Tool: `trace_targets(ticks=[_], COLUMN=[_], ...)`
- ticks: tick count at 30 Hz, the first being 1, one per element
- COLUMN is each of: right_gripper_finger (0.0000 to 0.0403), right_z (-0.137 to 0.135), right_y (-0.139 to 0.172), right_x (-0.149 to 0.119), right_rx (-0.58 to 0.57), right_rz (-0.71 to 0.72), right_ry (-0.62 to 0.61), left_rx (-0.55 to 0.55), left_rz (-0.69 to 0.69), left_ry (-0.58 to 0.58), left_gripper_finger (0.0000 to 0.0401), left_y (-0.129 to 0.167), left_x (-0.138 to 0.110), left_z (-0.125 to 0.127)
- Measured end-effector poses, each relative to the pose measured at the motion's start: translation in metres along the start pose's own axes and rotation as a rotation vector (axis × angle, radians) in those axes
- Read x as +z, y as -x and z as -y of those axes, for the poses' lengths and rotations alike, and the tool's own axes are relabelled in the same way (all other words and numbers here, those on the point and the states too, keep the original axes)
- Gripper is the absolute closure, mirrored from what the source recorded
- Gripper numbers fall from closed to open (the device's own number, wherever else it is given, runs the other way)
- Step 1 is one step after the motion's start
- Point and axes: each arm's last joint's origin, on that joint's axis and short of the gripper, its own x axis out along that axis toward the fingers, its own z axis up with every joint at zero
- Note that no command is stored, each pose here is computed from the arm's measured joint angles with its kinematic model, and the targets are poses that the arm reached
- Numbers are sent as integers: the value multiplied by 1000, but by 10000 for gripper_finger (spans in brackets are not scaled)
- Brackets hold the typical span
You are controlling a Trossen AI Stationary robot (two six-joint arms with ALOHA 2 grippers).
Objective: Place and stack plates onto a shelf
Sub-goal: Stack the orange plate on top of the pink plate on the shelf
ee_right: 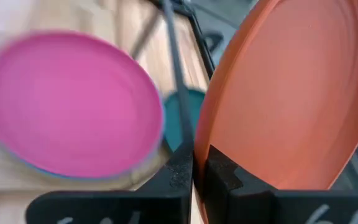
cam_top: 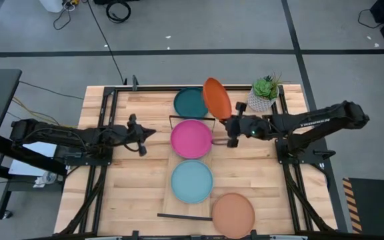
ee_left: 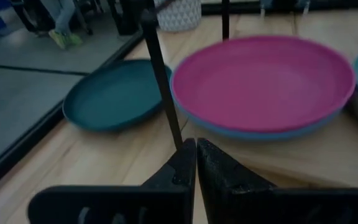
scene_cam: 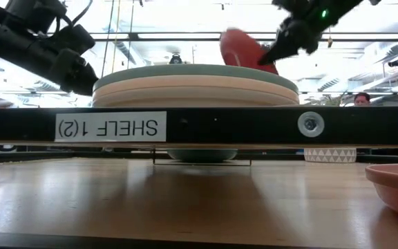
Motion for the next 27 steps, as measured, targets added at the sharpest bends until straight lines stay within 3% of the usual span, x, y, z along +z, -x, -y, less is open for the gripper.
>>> trace_targets(ticks=[8,18,23,27], right_gripper_finger=[379,380,380,380], right_z=[-26,-86,-104,-111], right_y=[25,22,17,6], right_x=[24,37,33,29], right_rx=[-9,120,203,303], right_rz=[99,200,207,204], right_ry=[172,575,648,636], left_rx=[-9,-10,-11,-11], left_rz=[-45,-45,-39,-15], left_ry=[-23,-18,-15,-9], left_gripper_finger=[382,383,383,383], left_y=[0,0,0,0], left_x=[-5,-5,-4,-2], left_z=[0,0,0,1])
